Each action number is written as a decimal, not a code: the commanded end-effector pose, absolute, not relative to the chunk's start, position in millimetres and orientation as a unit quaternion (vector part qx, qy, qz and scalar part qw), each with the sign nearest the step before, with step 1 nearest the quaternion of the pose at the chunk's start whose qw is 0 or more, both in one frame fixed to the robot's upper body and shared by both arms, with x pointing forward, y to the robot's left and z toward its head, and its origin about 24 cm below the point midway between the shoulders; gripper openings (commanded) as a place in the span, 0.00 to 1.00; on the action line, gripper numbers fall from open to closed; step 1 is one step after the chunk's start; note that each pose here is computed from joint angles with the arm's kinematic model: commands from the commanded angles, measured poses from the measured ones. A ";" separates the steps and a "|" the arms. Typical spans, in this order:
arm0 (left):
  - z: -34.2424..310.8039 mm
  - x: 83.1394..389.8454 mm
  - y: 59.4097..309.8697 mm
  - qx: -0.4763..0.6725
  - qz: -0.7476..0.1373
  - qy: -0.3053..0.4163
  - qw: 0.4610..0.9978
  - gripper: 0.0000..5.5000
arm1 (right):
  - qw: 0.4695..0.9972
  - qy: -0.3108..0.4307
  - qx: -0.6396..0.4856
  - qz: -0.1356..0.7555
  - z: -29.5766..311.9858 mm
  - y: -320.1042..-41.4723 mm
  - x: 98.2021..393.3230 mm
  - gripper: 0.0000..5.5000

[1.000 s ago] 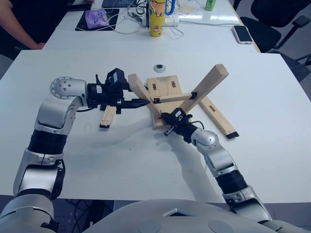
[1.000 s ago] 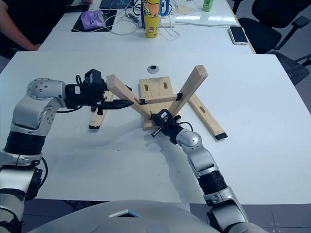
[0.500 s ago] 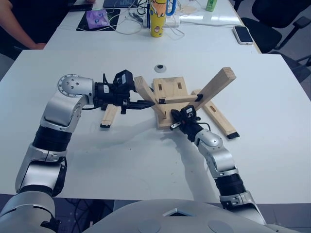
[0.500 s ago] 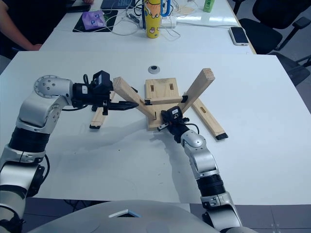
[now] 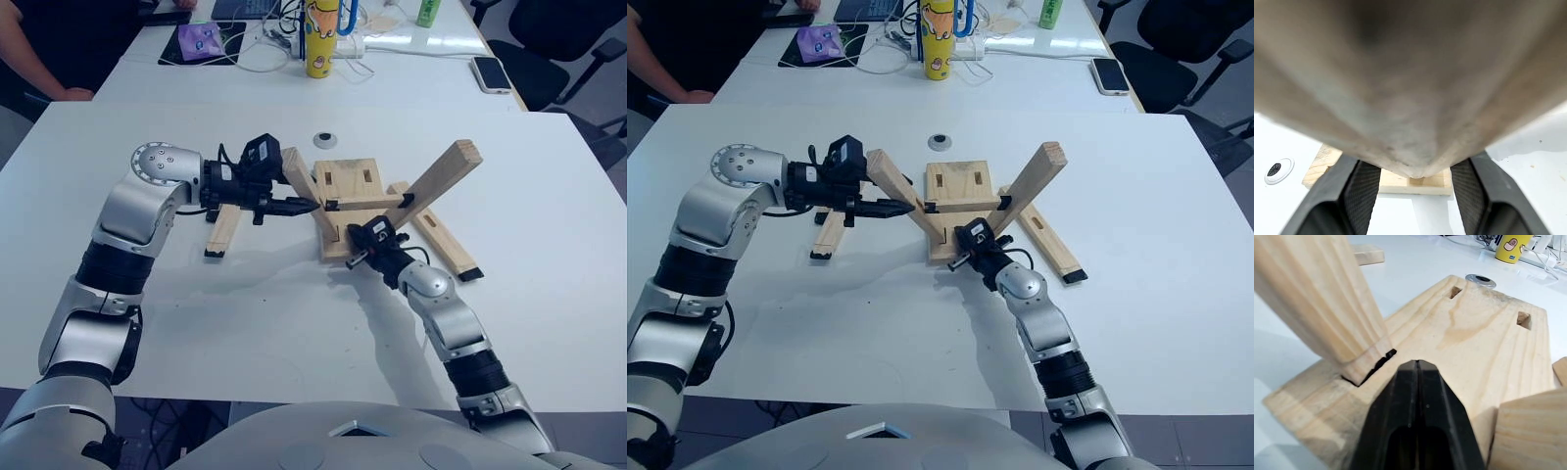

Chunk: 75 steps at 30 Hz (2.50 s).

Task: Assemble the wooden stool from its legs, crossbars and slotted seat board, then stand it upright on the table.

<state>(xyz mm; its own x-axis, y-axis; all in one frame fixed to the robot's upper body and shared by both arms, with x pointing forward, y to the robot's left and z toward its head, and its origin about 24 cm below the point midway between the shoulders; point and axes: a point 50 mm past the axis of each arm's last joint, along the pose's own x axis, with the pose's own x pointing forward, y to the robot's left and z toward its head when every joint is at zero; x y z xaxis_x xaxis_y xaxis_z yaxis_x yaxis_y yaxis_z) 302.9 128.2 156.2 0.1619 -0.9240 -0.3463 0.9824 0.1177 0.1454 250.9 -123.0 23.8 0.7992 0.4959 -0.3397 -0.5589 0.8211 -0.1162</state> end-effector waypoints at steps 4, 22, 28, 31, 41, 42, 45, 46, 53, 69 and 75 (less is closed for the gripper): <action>82.4 283.5 116.4 0.033 -0.633 0.233 0.738 0.37 | 0.880 0.323 -0.047 0.346 -41.5 -114.1 200.4 0.00; 82.7 280.7 112.2 0.091 -0.631 0.233 0.734 0.37 | 0.917 0.169 0.055 0.356 11.9 -94.7 221.5 0.00; 94.1 278.9 114.8 0.056 -0.620 0.192 0.759 0.37 | 0.924 0.128 0.085 0.350 33.9 -91.1 222.9 0.00; 102.5 277.4 116.8 0.028 -0.616 0.159 0.771 0.37 | 0.927 0.108 0.098 0.345 43.3 -91.1 226.6 0.00; 99.3 274.9 120.1 0.029 -0.606 0.153 0.780 0.37 | 0.925 0.058 0.142 0.347 83.8 -83.8 236.7 0.00; 99.0 274.3 120.0 0.032 -0.606 0.153 0.780 0.37 | 0.925 0.057 0.143 0.348 87.1 -83.6 236.5 0.00; 97.6 272.5 119.5 0.044 -0.607 0.153 0.779 0.37 | 0.923 0.052 0.156 0.348 97.8 -85.9 235.3 0.00; 97.3 271.8 119.4 0.045 -0.606 0.153 0.779 0.37 | 0.922 0.048 0.162 0.348 101.9 -87.4 234.5 0.00; 97.4 270.7 122.6 0.048 -0.599 0.151 0.785 0.37 | 0.934 0.063 0.130 0.328 103.2 -107.7 229.3 0.00; 98.6 273.7 124.3 0.057 -0.588 0.149 0.793 0.37 | 0.916 0.163 0.012 0.366 62.8 -140.3 198.9 0.00; 97.0 273.5 127.6 0.061 -0.586 0.155 0.793 0.37 | 0.878 0.026 0.125 0.461 126.1 -125.0 187.9 0.00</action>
